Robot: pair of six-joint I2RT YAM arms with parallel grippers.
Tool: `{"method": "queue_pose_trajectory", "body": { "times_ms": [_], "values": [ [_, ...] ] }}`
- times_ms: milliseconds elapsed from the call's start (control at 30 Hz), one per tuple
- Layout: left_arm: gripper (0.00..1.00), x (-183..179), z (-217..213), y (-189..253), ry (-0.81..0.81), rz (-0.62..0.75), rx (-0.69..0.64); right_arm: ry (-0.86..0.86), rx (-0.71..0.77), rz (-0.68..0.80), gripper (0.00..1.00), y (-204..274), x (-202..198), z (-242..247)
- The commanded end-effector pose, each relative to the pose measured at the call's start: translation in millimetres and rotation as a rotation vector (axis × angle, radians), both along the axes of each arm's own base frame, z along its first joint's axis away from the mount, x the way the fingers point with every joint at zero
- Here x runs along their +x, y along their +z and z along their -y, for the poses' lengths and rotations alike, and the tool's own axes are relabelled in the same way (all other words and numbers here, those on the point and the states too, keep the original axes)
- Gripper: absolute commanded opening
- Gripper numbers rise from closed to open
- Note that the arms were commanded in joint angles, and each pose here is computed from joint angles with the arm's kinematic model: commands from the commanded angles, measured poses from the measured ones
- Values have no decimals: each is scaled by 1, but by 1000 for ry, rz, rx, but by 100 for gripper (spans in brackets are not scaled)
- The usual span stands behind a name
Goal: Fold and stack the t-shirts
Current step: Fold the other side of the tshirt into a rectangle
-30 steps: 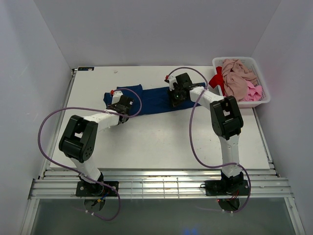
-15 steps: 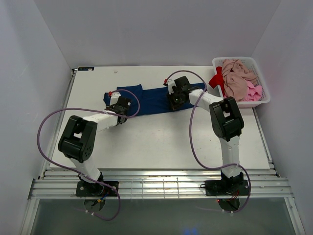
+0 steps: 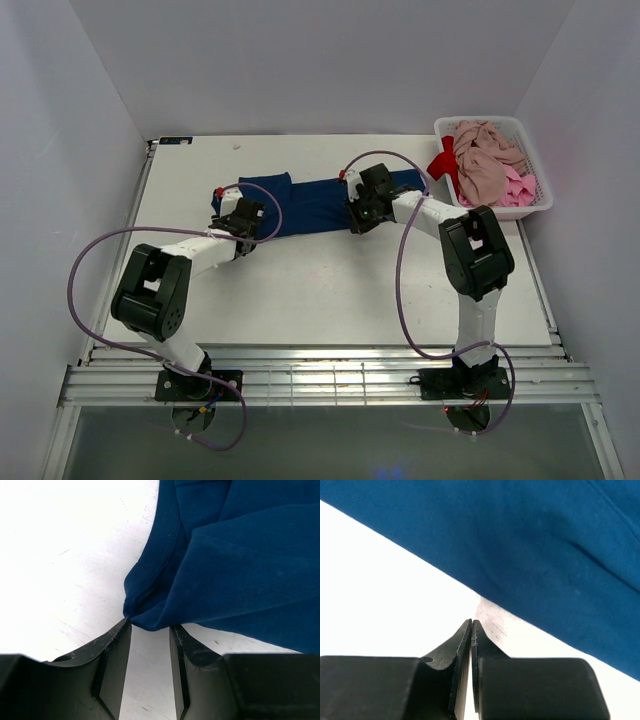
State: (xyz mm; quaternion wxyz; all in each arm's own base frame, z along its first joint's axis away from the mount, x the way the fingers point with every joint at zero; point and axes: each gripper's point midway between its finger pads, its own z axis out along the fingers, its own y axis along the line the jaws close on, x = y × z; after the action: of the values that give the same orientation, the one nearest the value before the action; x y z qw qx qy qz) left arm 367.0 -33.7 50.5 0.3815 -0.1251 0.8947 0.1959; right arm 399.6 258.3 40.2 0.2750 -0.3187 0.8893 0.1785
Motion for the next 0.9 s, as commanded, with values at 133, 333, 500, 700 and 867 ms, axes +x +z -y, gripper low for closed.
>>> {"method": "queue_pose_trajectory", "body": {
  "times_ms": [133,333,500,700,867],
  "values": [
    [47,-5,-15,13,53,36,-1,5,36,102,32,30,18,-8],
    [47,-1,-16,21,63,70,-14,-96,-27,174,41,40,49,0],
    [48,20,2,69,14,249,-128,-287,-116,276,41,62,77,36],
    [48,40,30,114,-79,388,-238,-472,-134,311,36,77,109,82],
    [45,46,45,98,-122,342,-265,-512,-168,257,30,62,116,109]
  ]
}}
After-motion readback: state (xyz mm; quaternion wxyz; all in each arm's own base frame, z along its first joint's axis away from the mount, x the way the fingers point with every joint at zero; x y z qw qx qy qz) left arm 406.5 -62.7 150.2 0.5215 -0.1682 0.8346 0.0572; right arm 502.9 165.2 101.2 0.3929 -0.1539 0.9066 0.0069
